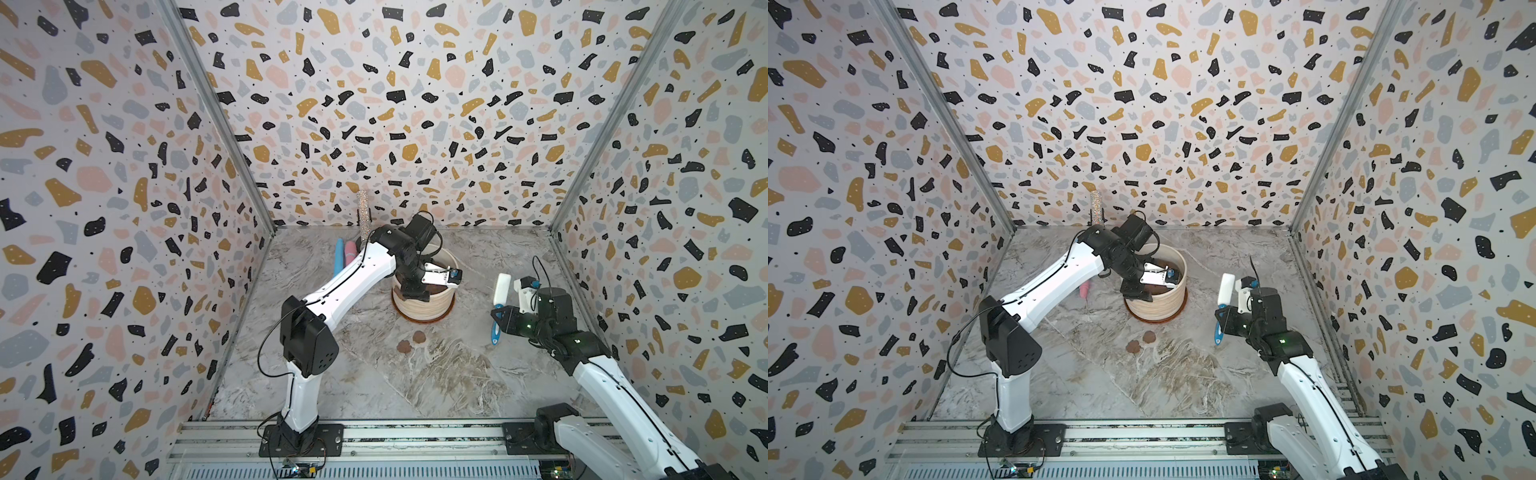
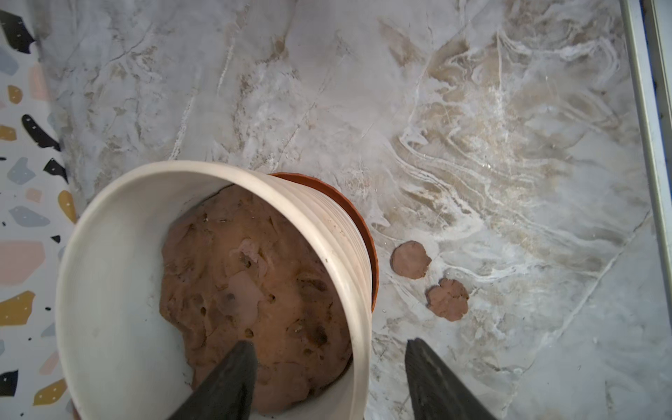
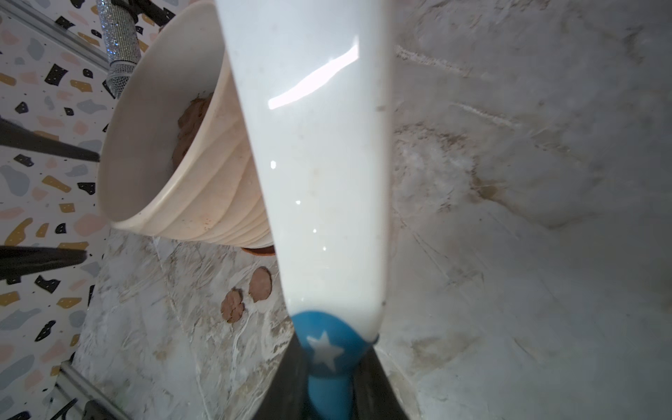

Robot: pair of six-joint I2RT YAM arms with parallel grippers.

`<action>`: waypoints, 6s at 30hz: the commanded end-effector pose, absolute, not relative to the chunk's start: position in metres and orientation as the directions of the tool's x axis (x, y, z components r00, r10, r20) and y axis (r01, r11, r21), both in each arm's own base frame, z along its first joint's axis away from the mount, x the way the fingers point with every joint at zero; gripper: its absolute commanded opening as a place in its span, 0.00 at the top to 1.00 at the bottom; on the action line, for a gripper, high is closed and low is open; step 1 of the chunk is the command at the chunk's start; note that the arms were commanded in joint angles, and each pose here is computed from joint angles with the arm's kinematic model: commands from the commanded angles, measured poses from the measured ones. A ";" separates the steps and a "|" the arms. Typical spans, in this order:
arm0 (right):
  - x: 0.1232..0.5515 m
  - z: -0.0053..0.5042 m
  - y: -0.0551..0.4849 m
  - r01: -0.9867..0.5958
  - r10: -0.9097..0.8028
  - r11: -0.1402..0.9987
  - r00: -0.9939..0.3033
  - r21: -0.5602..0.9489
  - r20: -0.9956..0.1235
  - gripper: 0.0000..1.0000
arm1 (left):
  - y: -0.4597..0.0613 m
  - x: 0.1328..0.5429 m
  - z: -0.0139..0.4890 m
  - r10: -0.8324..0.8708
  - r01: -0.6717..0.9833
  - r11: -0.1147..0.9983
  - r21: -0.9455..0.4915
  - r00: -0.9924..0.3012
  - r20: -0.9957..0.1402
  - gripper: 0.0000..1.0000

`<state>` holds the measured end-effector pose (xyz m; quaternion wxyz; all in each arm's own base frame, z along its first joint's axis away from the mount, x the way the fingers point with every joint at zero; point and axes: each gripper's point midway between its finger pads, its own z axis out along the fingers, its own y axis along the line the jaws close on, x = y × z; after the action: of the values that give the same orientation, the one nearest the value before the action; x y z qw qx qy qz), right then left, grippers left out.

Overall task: Scrub the dried mud off the ceramic pot
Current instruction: Rotate the pot on the tray, then brush off the soil from the pot, then adjust the brush.

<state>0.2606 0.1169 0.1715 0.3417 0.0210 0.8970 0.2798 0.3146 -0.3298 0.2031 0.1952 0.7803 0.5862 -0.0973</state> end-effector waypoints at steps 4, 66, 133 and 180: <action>0.257 0.191 0.126 -0.205 0.226 0.796 -0.773 0.570 -0.593 1.00 | -0.314 0.284 0.182 0.915 0.964 -0.266 0.008 0.254 -0.315 0.47; 0.317 0.152 0.175 -0.622 -0.585 0.602 0.083 -0.500 -0.807 1.00 | -0.298 0.354 0.318 0.373 0.639 0.745 -0.189 -0.635 -0.676 0.32; 0.190 0.306 0.309 -0.842 -0.084 0.180 -0.528 0.509 -0.845 1.00 | -0.306 0.247 0.339 0.359 0.731 0.216 -0.647 -0.676 -0.644 0.20; 0.185 0.222 0.293 -0.613 -0.163 0.541 -0.748 0.576 -0.643 1.00 | -0.190 0.308 0.339 0.066 0.650 0.461 -0.604 -0.703 -0.708 0.00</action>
<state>0.1997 0.3212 0.2806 0.3088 -0.1823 0.7345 0.5762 0.2959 -0.2263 0.3372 0.2598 0.2435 0.7744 -0.5230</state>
